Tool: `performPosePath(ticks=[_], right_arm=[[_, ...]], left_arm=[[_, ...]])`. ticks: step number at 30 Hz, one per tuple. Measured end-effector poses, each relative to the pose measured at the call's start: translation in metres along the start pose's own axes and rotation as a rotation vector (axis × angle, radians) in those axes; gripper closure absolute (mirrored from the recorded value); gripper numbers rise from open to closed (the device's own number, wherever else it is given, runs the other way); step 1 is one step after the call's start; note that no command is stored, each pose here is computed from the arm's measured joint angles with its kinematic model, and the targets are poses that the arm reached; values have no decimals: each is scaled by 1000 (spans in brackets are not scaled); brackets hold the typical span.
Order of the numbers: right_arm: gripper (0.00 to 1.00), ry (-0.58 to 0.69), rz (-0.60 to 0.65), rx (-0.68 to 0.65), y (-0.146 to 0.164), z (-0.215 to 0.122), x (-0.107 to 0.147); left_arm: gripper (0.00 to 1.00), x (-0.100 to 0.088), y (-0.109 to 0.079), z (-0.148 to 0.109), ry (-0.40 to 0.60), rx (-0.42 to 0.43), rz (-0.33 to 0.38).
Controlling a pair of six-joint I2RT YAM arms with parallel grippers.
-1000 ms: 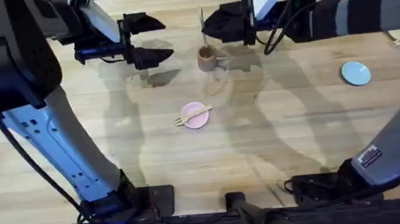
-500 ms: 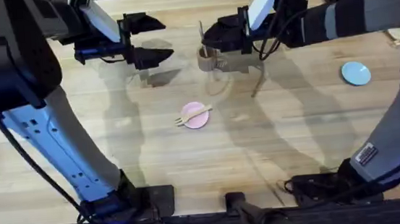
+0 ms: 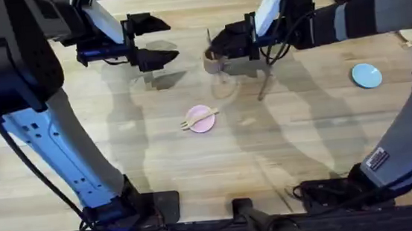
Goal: Pick up a utensil and set it on the pink plate, then put the other utensil in the container.
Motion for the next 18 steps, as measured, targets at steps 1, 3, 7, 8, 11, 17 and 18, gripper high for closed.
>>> performPosePath(ticks=[1,3,7,8,11,17,18], right_arm=[[967,8,1,4,0,1,1],[967,21,-6,8,1,2,2],[967,39,-29,8,4,9,2],[967,44,-33,8,4,10,2],[967,56,-45,10,6,15,1],[966,64,-47,10,7,19,1],[966,65,-48,10,8,19,1]], left_arm=[[8,0,0,0,0,0,0],[8,0,0,0,0,0,0],[8,0,0,0,0,0,0],[8,0,0,0,0,0,0],[8,0,0,0,0,0,0],[7,0,0,0,0,0,0],[7,0,0,0,0,0,0]])
Point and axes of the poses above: each hand's point on the last joint's axis, 136 mm out from that joint toward the fingers, its own z axis out along the fingers, its own y axis along the line the jaws close on, x = y × z, the point moved 10 cm from there along -z, back along the fingers, and after that the axes turned 5 degrees about -z, right-handed, at the moved point
